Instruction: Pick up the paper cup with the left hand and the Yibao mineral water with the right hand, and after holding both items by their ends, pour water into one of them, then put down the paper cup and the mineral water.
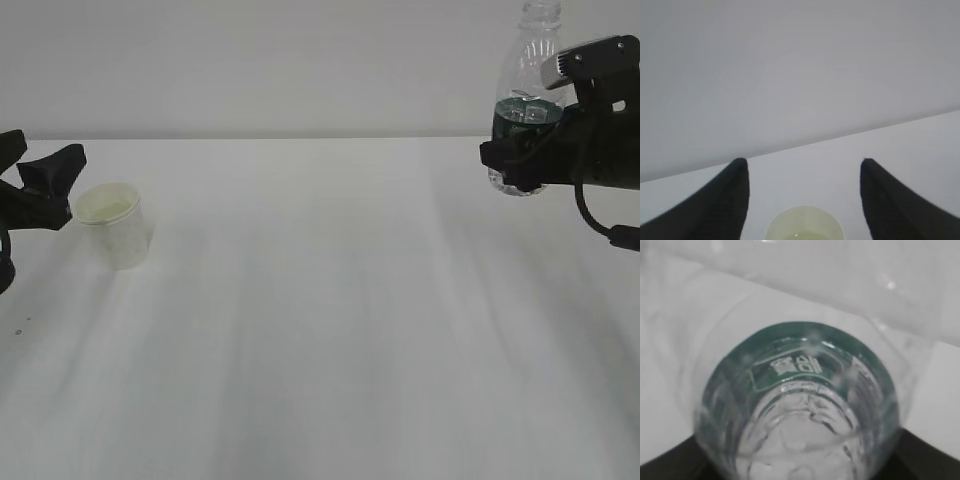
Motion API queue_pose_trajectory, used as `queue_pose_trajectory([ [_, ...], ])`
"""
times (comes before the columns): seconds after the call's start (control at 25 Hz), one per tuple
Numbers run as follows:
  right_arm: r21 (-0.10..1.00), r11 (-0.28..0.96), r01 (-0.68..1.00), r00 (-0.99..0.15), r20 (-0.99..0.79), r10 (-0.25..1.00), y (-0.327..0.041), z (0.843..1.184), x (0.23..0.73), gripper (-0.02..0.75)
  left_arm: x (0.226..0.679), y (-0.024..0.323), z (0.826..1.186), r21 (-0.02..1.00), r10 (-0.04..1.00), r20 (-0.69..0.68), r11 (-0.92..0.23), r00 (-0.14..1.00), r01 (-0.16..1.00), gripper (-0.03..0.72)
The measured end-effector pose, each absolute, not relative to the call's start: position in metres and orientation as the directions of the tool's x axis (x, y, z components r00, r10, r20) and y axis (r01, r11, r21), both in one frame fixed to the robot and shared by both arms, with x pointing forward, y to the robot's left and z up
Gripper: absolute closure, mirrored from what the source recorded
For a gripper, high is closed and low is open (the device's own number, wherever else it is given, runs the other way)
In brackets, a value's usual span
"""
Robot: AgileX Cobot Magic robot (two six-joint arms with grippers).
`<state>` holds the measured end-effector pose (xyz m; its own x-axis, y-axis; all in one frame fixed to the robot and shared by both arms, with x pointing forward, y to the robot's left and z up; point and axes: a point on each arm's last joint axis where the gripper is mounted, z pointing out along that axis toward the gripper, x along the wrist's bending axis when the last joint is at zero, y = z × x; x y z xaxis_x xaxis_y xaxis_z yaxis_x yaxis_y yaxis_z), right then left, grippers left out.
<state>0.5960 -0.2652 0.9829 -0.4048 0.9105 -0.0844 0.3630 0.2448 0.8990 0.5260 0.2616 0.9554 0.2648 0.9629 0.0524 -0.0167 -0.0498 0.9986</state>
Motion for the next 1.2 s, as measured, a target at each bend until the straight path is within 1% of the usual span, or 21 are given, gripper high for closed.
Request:
queue_pose_trajectory([
  [0.28,0.91,0.222,0.351,-0.405,-0.066,0.912,-0.265,0.976,0.6,0.276,0.526,0.262,0.955,0.999,0.963,0.052,-0.05,0.265,-0.017,0.195],
  [0.44,0.925,0.178,0.335,-0.398,-0.033,0.917,-0.271,0.971,0.599,0.276,0.526,0.261,0.955,0.999,0.962,0.054,-0.052,0.269,-0.016,0.197],
  [0.68,0.922,0.17,0.348,-0.364,-0.034,0.931,-0.286,0.964,0.594,0.276,0.526,0.261,0.955,0.998,0.96,0.056,-0.054,0.273,-0.016,0.198],
  [0.88,0.931,0.173,0.321,-0.364,-0.047,0.93,-0.286,0.962,0.592,0.276,0.525,0.261,0.955,0.998,0.96,0.057,-0.054,0.274,-0.016,0.198],
  [1.2,0.952,0.115,0.284,-0.364,-0.004,0.931,-0.284,0.941,0.588,0.276,0.525,0.261,0.955,0.998,0.96,0.057,-0.055,0.275,-0.016,0.202],
])
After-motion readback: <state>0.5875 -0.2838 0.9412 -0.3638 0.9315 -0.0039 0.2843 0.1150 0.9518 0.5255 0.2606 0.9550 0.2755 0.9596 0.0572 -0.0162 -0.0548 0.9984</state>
